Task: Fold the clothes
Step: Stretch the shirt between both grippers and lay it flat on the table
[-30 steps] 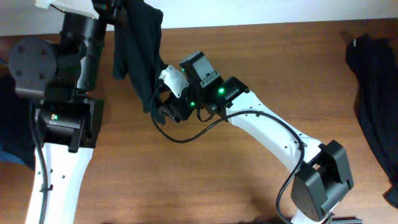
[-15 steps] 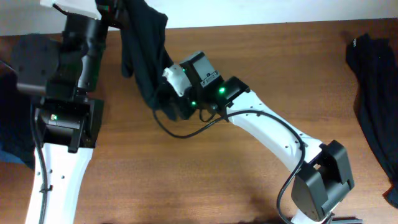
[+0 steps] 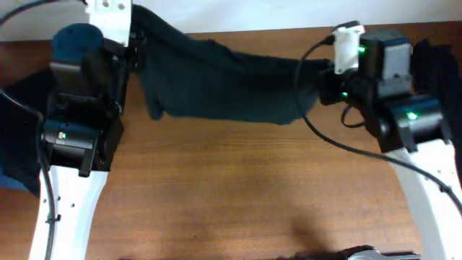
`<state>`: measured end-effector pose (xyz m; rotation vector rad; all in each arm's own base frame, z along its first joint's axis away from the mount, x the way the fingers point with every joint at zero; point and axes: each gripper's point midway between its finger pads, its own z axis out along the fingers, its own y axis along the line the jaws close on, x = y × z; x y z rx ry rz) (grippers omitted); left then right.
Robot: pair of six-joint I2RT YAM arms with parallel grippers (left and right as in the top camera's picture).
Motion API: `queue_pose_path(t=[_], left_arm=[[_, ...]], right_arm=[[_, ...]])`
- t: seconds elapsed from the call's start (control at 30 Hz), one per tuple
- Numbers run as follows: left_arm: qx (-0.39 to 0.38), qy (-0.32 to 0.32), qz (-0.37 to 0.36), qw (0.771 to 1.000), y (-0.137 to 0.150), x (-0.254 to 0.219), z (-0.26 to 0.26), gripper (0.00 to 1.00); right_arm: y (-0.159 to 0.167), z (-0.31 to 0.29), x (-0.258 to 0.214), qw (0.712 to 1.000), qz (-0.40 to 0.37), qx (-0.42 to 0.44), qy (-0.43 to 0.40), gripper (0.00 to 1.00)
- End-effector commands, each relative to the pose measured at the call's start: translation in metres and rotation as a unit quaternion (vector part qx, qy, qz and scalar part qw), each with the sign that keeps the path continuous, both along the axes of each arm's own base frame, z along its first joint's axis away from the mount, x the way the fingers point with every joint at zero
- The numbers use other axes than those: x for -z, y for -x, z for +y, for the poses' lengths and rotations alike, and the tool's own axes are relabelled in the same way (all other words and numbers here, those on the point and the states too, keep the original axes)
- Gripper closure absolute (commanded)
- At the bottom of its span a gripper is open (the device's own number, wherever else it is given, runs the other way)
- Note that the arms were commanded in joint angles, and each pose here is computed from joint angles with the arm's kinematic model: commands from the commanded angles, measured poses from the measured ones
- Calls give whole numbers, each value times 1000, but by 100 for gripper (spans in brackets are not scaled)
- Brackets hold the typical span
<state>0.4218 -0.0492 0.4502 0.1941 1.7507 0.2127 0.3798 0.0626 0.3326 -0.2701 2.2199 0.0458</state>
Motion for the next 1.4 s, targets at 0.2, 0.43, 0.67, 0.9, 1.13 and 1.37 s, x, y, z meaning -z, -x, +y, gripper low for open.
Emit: queue_pose_path(t=[0.2, 0.43, 0.67, 0.9, 1.13, 1.37], left_arm=[[-20, -34, 103, 994, 25, 41, 15, 100], [-23, -22, 97, 995, 58, 27, 22, 100], [13, 43, 95, 995, 111, 13, 15, 100], [15, 92, 139, 986, 137, 30, 12, 100], [2, 76, 230, 970, 85, 87, 1, 100], [-47, 37, 281, 958, -16, 171, -2, 100]], right_arm=[[20, -31, -13, 998, -11, 44, 53, 96], [38, -35, -39, 997, -24, 50, 54, 96], [75, -41, -60, 997, -4, 50, 56, 96], [106, -45, -66, 997, 12, 49, 60, 96], [53, -38, -13, 991, 99, 44, 78, 95], [-48, -32, 71, 981, 153, 56, 105, 95]])
